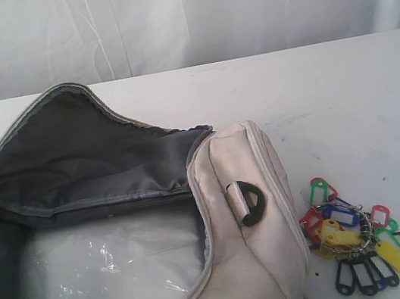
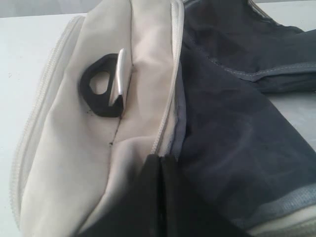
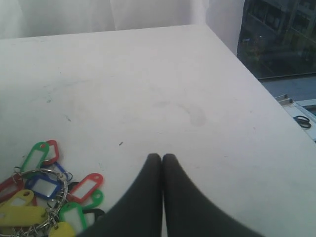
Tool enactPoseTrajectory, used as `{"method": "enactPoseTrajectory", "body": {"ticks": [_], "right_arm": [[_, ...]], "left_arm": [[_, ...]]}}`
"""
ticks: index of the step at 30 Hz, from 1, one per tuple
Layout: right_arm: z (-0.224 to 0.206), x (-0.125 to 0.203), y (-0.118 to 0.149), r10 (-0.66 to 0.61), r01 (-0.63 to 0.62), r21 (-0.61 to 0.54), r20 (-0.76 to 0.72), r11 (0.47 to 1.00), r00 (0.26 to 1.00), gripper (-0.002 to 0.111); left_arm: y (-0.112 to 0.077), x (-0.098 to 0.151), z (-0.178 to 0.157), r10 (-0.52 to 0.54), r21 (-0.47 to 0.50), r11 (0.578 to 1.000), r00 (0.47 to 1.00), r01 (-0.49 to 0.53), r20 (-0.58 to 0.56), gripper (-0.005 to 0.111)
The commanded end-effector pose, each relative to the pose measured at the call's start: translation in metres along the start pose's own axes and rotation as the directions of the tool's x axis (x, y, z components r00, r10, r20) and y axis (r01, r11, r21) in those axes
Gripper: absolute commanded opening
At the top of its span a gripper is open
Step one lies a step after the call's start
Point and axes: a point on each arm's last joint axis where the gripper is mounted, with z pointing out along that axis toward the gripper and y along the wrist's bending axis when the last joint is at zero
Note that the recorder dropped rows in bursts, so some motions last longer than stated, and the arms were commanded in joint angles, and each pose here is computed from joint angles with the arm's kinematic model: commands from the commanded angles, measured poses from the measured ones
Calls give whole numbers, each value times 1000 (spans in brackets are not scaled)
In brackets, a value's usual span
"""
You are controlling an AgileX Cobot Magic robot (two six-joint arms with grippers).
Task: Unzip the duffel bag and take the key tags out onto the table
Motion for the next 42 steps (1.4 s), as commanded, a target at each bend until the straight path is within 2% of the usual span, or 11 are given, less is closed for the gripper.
{"method": "enactPoseTrajectory", "body": {"ticks": [1, 42], "right_arm": [[0, 2, 0, -47, 47, 5, -7, 999, 999, 0], [0, 2, 0, -63, 63, 3, -5, 998, 998, 0]], "left_arm": [[-1, 4, 1, -10, 6, 1000, 1000, 10, -27, 0], [-1, 4, 1, -10, 6, 1000, 1000, 10, -27, 0]]}}
